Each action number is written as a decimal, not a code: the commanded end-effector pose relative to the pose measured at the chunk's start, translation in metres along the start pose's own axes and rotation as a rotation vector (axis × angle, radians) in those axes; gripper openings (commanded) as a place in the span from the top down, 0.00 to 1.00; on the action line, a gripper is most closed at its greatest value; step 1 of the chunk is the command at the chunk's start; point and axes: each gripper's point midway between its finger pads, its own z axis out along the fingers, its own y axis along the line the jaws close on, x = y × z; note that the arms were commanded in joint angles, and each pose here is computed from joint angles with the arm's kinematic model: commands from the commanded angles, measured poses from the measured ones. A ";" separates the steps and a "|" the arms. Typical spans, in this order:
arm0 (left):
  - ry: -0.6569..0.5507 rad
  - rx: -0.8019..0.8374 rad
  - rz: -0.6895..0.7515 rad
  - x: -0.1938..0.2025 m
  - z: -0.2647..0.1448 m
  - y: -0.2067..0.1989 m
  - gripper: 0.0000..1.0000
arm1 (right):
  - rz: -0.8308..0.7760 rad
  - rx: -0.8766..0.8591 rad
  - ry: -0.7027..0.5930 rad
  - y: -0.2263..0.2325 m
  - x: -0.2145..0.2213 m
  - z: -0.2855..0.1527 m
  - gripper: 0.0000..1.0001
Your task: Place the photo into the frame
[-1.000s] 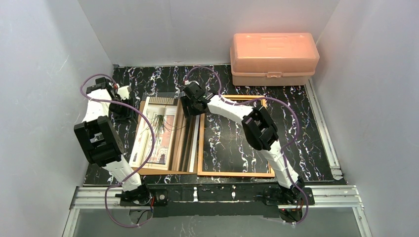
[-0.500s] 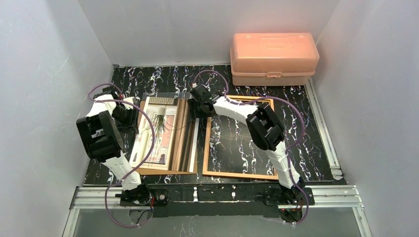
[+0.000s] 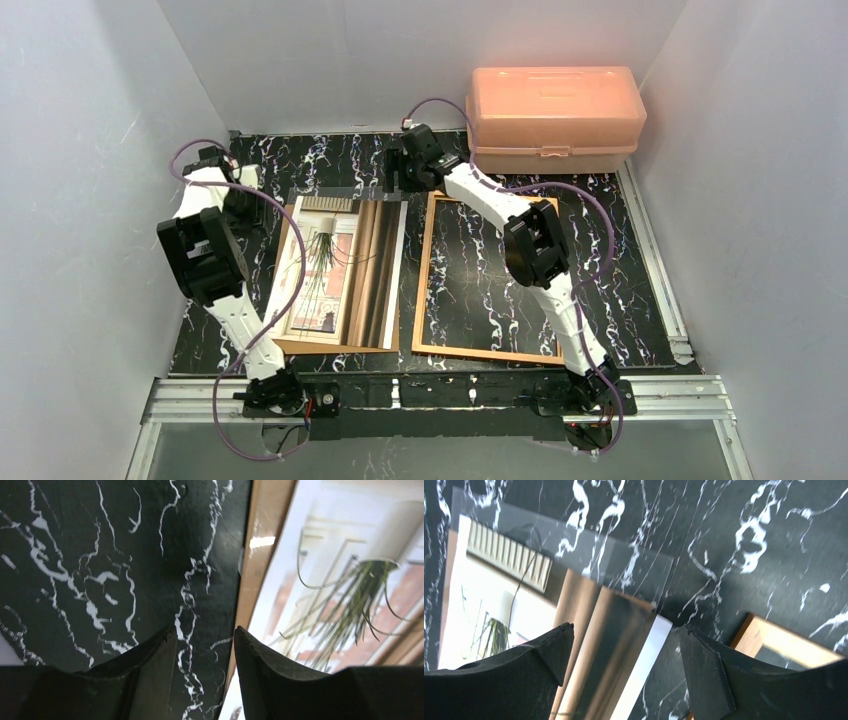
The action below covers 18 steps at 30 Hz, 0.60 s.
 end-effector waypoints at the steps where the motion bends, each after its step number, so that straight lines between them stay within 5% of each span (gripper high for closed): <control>1: 0.058 -0.019 -0.038 0.001 0.017 0.005 0.57 | 0.053 -0.043 -0.001 -0.011 -0.008 0.023 0.14; 18: 0.129 -0.005 0.026 -0.001 0.057 -0.019 0.58 | 0.219 -0.176 0.082 -0.005 0.032 0.065 0.13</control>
